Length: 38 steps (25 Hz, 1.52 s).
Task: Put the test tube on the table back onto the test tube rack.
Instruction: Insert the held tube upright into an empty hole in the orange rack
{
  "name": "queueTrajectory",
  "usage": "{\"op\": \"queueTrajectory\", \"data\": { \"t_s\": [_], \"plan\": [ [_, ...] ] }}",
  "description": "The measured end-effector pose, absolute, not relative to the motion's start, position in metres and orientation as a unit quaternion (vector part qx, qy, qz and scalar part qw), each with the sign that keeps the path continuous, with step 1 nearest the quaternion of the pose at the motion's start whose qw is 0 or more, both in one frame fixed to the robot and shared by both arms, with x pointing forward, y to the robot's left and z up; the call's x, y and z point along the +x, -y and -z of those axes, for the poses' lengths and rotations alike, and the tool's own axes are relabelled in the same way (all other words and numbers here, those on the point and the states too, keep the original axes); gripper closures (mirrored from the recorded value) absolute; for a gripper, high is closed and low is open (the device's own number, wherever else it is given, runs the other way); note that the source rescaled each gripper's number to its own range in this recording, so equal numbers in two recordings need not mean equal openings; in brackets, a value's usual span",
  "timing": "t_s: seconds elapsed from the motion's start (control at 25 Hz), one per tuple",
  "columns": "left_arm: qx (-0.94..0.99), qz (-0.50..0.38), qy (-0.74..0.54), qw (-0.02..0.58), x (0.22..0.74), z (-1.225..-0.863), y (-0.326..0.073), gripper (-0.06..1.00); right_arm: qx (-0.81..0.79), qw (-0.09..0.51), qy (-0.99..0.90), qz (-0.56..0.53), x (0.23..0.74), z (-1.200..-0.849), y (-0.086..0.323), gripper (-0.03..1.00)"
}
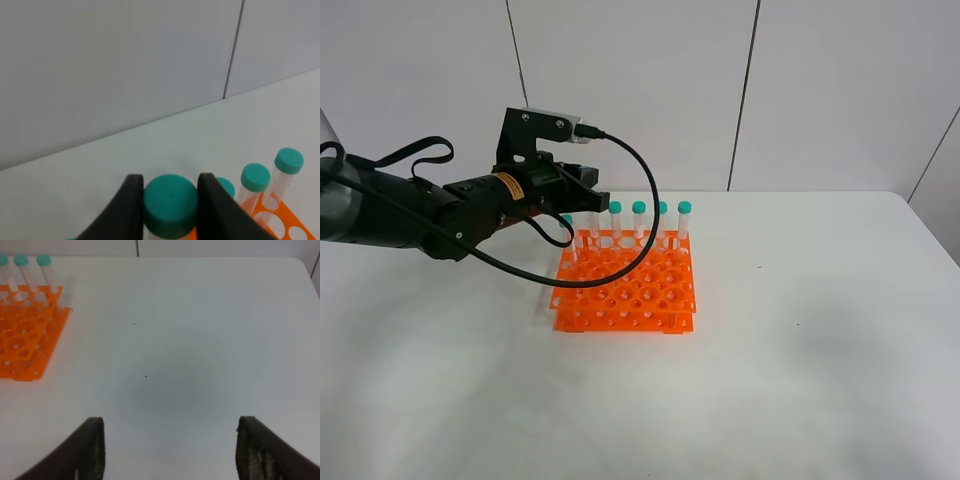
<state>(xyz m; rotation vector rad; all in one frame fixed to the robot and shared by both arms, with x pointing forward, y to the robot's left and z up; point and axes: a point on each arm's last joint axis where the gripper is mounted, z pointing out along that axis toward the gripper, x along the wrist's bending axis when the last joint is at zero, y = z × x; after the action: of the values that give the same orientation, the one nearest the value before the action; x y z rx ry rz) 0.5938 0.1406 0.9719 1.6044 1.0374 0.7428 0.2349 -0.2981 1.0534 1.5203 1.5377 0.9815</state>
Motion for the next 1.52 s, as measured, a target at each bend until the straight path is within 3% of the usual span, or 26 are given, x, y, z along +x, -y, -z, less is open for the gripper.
{"op": "queueTrajectory", "data": {
  "t_s": [1.52],
  "plan": [
    [0.668,-0.295,-0.455,0.509,0.6018,-0.9631,-0.1416,0.94,0.594,0.374,-0.6,-0.384,0.2349,-1.0535,0.2981,0.36]
  ]
}}
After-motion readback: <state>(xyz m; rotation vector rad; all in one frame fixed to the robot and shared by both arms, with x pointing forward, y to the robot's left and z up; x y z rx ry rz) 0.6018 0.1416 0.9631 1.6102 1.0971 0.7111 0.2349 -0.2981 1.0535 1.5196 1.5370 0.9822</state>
